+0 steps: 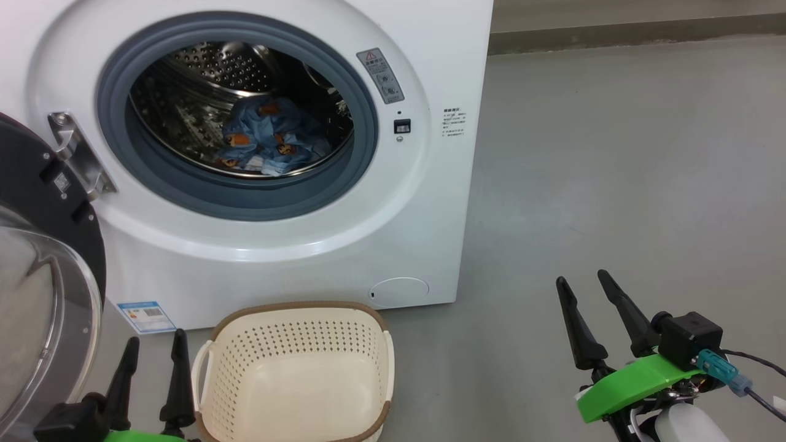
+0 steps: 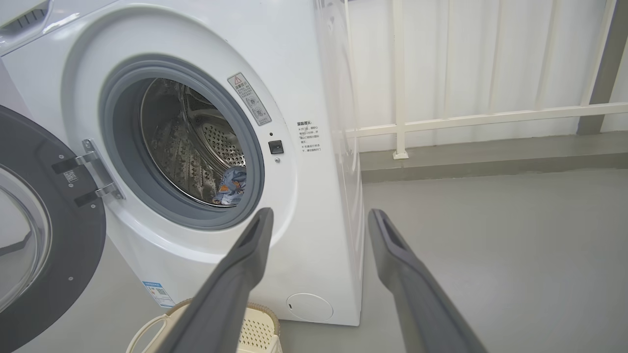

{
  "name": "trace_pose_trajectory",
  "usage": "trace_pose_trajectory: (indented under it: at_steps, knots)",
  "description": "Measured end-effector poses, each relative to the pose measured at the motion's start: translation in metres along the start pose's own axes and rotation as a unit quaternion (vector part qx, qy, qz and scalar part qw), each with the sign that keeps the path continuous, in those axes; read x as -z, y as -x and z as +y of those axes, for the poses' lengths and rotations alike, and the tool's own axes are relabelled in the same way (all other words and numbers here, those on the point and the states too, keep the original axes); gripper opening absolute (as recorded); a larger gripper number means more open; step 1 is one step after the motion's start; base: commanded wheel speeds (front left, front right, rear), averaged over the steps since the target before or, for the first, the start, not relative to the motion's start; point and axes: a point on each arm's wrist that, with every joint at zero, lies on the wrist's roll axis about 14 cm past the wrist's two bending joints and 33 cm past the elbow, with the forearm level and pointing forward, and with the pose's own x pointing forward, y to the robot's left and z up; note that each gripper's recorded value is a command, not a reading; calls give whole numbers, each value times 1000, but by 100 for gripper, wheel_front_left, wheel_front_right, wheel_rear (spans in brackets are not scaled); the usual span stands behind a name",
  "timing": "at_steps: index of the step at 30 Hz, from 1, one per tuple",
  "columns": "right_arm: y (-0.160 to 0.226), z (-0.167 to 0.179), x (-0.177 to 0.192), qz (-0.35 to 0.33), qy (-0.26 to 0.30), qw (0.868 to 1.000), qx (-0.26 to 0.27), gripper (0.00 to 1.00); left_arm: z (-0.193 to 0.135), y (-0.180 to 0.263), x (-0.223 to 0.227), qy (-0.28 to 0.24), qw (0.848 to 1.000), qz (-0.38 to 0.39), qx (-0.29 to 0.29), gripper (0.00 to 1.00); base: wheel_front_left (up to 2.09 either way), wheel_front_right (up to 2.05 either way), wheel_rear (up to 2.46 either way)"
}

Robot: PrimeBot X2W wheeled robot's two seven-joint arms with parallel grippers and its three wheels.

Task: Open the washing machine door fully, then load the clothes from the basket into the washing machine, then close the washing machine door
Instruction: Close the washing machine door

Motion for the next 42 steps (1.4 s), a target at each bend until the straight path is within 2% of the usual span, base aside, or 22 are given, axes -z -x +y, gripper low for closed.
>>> trace_pose_trajectory:
  at_steps: [15, 27, 42]
  knots:
    - [-9, 17, 4, 6, -2, 1000, -27, 100, 13, 13, -1, -3, 1000, 0, -21, 100, 0, 0, 0]
    - [-27, 64, 14, 19, -7, 995, -95, 100, 56, 46, -14, -21, 995, -13, -92, 100, 0, 0, 0]
    - [-44, 124, 25, 36, -21, 984, -175, 100, 101, 96, -35, -27, 981, -42, -185, 100, 0, 0, 0]
